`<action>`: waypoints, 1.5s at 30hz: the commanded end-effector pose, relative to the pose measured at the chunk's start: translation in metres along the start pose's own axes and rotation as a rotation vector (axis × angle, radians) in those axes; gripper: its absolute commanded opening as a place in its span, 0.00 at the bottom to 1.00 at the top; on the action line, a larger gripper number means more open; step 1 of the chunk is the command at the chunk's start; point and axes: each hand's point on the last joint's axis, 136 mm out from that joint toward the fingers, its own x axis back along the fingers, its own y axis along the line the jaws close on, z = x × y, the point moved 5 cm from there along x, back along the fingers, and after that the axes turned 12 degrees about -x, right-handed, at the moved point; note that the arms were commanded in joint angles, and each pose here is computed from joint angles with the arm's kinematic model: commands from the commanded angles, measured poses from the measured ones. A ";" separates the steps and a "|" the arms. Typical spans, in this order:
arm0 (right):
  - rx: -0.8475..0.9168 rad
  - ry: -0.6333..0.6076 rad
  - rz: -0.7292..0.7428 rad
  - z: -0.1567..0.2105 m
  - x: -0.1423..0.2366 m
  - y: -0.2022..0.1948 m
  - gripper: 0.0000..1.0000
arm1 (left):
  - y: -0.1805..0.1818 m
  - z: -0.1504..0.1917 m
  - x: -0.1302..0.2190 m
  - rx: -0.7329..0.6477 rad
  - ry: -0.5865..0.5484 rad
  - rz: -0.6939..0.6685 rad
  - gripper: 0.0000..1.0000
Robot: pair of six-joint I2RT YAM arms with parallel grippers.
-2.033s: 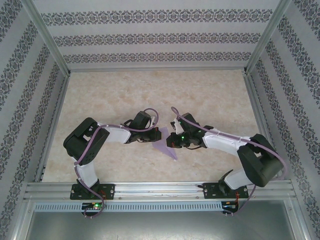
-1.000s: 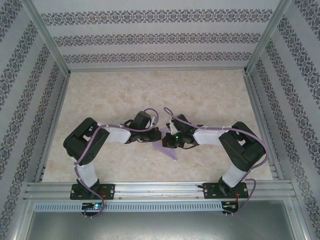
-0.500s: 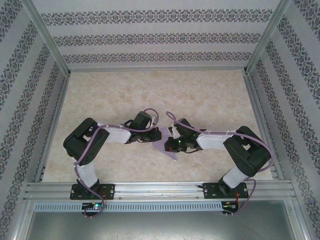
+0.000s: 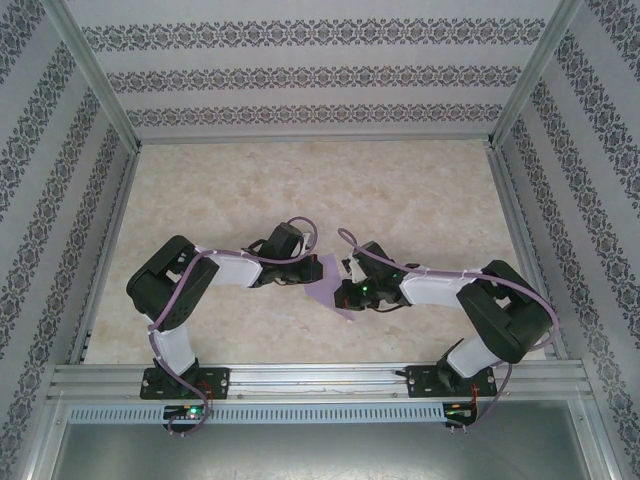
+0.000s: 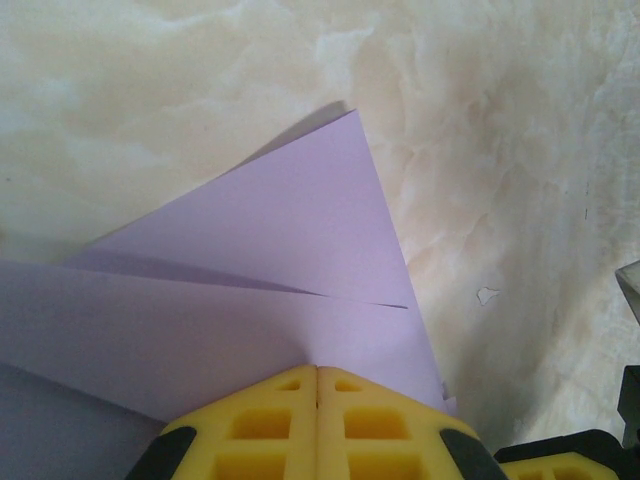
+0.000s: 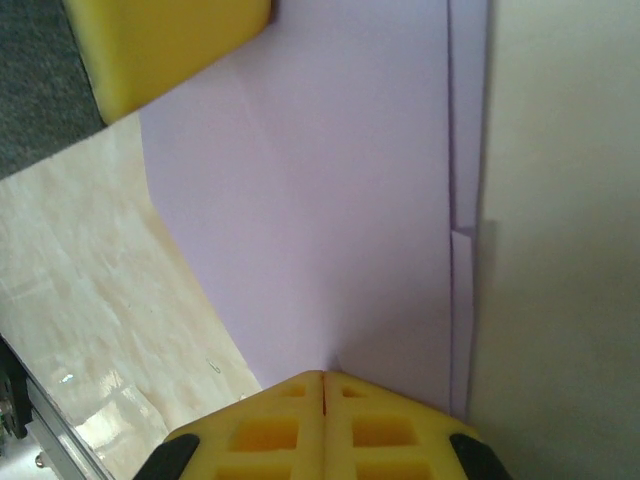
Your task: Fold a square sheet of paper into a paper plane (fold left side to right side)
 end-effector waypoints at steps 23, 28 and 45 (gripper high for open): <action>-0.121 0.076 0.103 0.052 0.009 -0.049 0.00 | 0.029 0.027 -0.004 0.045 0.098 -0.159 0.01; -0.130 0.082 0.103 0.058 0.012 -0.054 0.00 | 0.028 0.025 -0.004 0.043 0.095 -0.160 0.01; -0.061 0.008 0.070 0.054 0.052 -0.039 0.02 | 0.007 0.009 0.002 0.015 0.052 -0.070 0.02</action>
